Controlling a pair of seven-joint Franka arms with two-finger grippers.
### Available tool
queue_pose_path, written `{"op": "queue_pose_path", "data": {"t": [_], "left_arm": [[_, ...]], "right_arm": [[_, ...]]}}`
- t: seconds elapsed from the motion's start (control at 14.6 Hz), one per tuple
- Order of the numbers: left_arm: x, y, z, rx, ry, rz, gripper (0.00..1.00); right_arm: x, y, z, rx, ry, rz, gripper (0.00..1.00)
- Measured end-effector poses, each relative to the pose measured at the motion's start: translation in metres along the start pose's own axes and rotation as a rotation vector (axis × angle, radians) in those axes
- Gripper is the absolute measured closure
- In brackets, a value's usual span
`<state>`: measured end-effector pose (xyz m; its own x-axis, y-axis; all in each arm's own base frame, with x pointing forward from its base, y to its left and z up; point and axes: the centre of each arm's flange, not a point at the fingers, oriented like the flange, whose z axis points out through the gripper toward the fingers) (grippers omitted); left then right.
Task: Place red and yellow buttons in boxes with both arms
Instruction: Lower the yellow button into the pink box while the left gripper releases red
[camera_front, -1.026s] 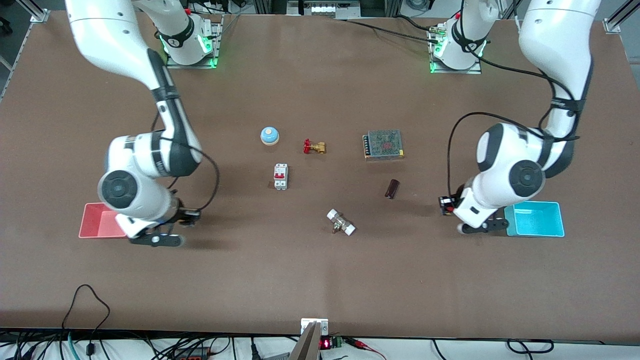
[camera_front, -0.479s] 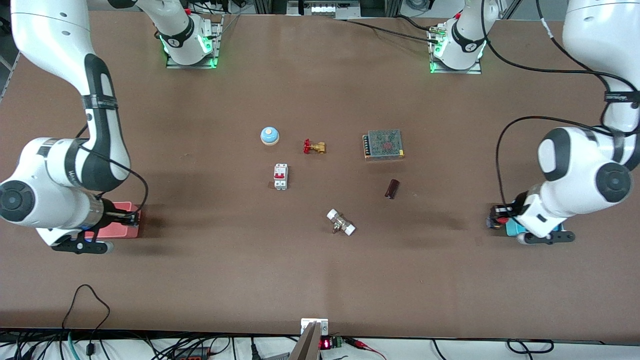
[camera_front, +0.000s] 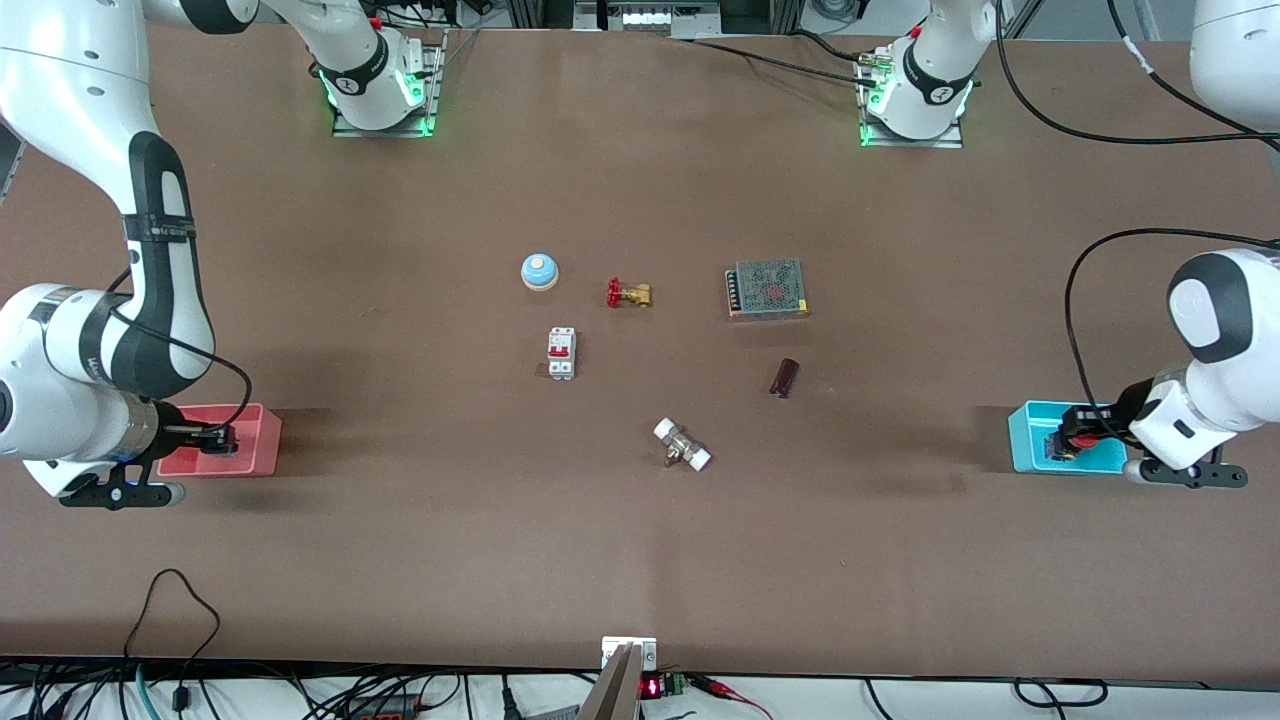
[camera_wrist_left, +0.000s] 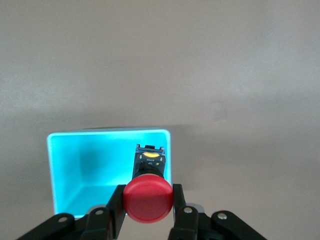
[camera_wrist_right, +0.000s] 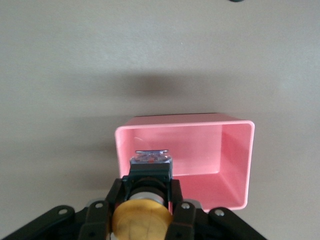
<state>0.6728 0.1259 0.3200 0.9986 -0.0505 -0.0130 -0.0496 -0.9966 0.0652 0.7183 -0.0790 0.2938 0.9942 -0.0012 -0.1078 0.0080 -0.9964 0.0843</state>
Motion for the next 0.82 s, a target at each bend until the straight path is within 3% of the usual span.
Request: {"op": "queue_pose_path", "data": {"t": [0.55,0.82], "left_arm": [[-0.01,-0.029,0.057,0.016,-0.093,0.041,0.59],[-0.011,-0.031,0.079,0.015,-0.119,0.045,0.58]], "right_arm": [[0.0,0.014,0.048,-0.003,-0.06,0.007,0.59],[0.002,0.024,0.059,-0.006,-0.047,0.001,0.59]]}}
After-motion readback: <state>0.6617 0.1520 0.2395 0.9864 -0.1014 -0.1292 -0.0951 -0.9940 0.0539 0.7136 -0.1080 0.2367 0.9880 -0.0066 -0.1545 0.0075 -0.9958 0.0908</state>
